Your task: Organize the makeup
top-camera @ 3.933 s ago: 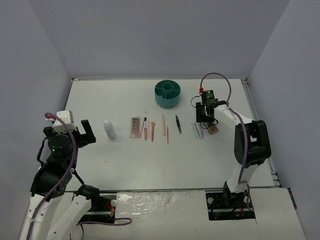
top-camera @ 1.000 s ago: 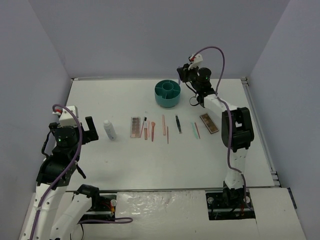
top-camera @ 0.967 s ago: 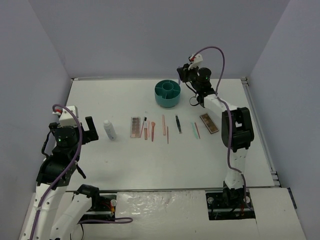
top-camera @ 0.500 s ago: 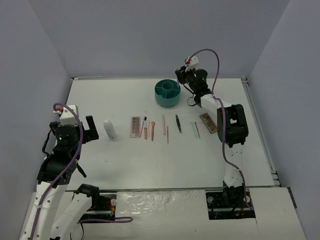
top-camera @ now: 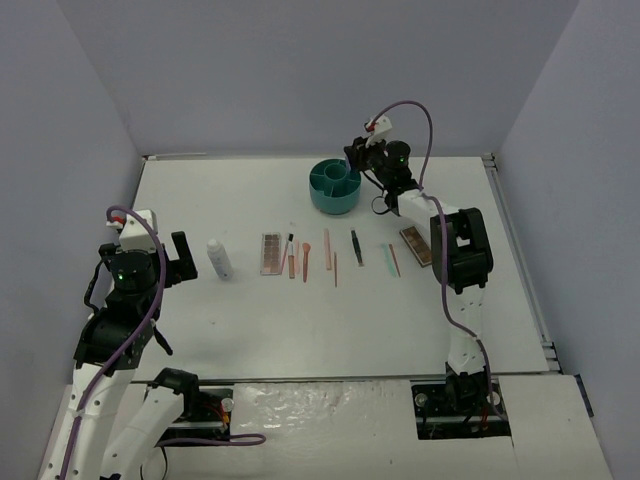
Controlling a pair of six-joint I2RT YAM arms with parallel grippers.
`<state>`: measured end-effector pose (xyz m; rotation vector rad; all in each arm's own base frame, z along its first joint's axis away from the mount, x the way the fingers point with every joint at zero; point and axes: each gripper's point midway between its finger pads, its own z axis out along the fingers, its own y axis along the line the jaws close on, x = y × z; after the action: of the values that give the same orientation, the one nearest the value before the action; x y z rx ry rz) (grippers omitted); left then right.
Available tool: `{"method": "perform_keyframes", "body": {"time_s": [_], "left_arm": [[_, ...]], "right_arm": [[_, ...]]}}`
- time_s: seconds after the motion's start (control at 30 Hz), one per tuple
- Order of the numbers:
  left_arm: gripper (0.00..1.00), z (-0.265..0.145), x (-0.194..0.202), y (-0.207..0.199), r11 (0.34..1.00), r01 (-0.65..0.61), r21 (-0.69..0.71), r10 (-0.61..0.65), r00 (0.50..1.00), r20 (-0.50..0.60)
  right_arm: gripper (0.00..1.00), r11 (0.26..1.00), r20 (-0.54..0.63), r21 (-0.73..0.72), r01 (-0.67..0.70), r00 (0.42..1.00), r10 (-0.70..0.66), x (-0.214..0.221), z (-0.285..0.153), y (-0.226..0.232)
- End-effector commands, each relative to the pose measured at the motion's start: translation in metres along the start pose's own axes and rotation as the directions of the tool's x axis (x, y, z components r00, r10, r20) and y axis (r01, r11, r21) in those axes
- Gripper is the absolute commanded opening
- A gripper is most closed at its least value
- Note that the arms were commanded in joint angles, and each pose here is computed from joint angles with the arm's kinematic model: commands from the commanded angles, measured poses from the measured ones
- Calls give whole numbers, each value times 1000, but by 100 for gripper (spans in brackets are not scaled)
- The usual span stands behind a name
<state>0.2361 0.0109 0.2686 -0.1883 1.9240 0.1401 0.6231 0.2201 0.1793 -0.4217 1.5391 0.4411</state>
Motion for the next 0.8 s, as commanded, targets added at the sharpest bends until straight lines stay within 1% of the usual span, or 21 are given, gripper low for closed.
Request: {"method": "perform_keyframes", "body": {"time_s": [0.0, 0.07, 0.23, 0.33, 0.43, 0.5, 0.53, 0.6, 0.67, 0.77], "left_arm": [[97, 0, -25, -3, 999, 31, 13, -32, 997, 75], [97, -1, -25, -3, 999, 32, 15, -33, 997, 77], [97, -2, -26, -2, 999, 34, 15, -35, 996, 83], [97, -3, -27, -2, 999, 36, 15, -37, 995, 87], [97, -6, -28, -1, 999, 40, 19, -42, 994, 99], [97, -6, -29, -2, 999, 42, 22, -44, 994, 104], [97, -7, -29, -2, 999, 43, 24, -45, 993, 105], [97, -7, -29, -3, 999, 45, 29, -48, 993, 107], [97, -8, -29, -3, 999, 43, 32, -47, 993, 109], [97, -8, -30, -5, 998, 42, 38, -46, 993, 111]], "right_arm": [[40, 998, 131, -19, 53, 990, -50, -51, 2, 8], [44, 998, 124, -14, 57, 991, -55, -51, 1, 6], [45, 998, 115, 5, 60, 992, -60, -59, -9, 6], [46, 997, 65, 68, 43, 997, -48, -65, -25, -1], [46, 989, -23, 148, 13, 1000, -10, -63, -47, -9], [46, 978, -63, 209, -4, 998, 18, -69, -67, -12], [46, 972, -122, 233, -26, 991, 56, -56, -77, -12], [47, 950, -234, 306, -58, 963, 134, -36, -103, -11], [47, 932, -321, 358, -62, 929, 185, -16, -128, -5], [48, 926, -414, 368, -81, 878, 241, 3, -161, 10]]}}
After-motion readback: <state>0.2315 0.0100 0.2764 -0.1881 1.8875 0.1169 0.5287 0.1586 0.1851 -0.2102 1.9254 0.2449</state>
